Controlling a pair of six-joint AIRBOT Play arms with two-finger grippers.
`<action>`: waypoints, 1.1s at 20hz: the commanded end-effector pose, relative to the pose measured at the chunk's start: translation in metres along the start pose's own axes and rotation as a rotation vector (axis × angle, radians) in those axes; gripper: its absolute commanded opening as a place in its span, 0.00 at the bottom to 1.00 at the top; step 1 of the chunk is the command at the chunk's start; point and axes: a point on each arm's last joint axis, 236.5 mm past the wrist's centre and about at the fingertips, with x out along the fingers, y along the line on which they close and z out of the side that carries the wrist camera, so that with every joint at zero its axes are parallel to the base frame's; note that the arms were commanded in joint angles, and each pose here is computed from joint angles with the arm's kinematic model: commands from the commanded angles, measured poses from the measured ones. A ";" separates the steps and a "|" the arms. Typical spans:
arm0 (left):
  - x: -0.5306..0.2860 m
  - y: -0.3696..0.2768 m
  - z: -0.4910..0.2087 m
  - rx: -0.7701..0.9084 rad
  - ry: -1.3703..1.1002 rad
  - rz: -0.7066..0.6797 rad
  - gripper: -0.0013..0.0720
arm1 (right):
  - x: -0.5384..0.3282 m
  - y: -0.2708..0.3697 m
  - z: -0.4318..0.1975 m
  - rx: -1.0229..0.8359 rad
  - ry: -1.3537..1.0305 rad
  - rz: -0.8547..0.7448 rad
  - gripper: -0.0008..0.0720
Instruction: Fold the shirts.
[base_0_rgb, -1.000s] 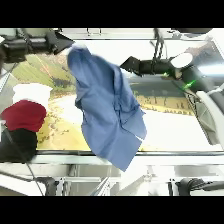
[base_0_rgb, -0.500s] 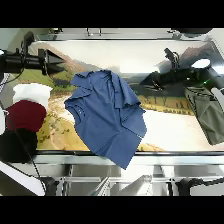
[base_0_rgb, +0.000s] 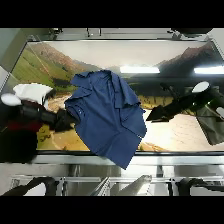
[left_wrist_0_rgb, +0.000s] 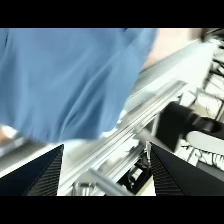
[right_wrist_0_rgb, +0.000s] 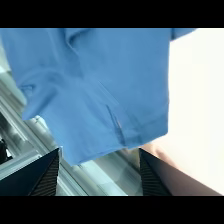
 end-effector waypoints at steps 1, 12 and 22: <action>0.033 0.037 -0.053 -0.087 -0.036 0.062 0.79 | 0.020 -0.022 -0.017 0.033 -0.003 -0.045 0.76; 0.092 0.055 -0.059 -0.062 -0.091 0.134 0.79 | 0.029 -0.023 -0.013 0.072 -0.012 -0.017 0.76; 0.132 0.046 -0.038 0.031 0.024 0.196 0.11 | 0.029 -0.017 -0.018 0.092 0.012 0.008 0.76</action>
